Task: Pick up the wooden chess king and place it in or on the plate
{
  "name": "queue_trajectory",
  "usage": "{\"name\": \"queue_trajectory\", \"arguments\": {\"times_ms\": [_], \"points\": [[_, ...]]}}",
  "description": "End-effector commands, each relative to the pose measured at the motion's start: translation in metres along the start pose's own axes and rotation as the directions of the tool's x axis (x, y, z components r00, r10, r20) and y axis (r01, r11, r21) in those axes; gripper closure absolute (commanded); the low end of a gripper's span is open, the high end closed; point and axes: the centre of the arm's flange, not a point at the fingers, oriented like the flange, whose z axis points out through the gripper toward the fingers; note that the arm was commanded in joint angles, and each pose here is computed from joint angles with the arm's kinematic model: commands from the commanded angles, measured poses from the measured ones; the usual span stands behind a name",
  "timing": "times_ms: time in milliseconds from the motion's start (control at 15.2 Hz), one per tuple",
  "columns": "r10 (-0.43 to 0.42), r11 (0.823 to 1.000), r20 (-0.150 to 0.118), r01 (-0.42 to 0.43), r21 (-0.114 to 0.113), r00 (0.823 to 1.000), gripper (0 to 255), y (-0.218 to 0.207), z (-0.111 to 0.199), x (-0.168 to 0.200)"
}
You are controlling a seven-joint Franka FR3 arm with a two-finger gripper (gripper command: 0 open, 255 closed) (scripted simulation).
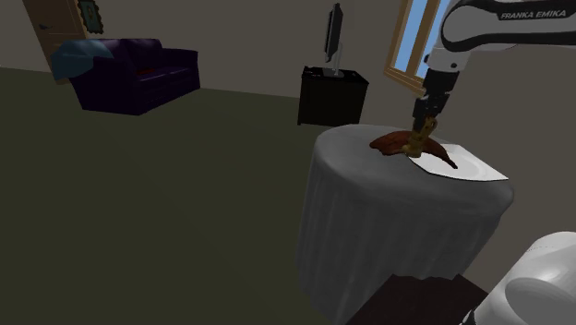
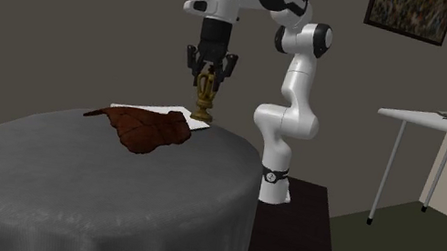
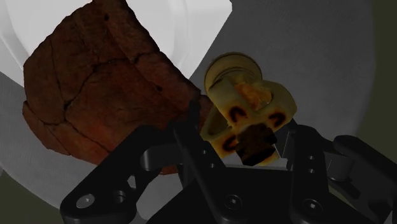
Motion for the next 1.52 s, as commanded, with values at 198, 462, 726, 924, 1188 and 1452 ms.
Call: {"name": "queue_trajectory", "arguments": {"times_ms": [198,462,726,924,1188,1452], "points": [[0.0,1.0,0.0,0.0,0.0,1.0,255,0.001,-0.026,0.001],[0.0,1.0,0.0,0.0,0.0,1.0,255,0.027,-0.036,-0.008],[0.0,1.0,0.0,0.0,0.0,1.0,255,0.076,-0.041,-0.025],[0.0,1.0,0.0,0.0,0.0,1.0,255,0.114,-0.044,-0.038],[0.0,1.0,0.0,0.0,0.0,1.0,255,0.163,-0.049,-0.055],[0.0,1.0,0.0,0.0,0.0,1.0,255,0.178,-0.035,-0.06]]}}
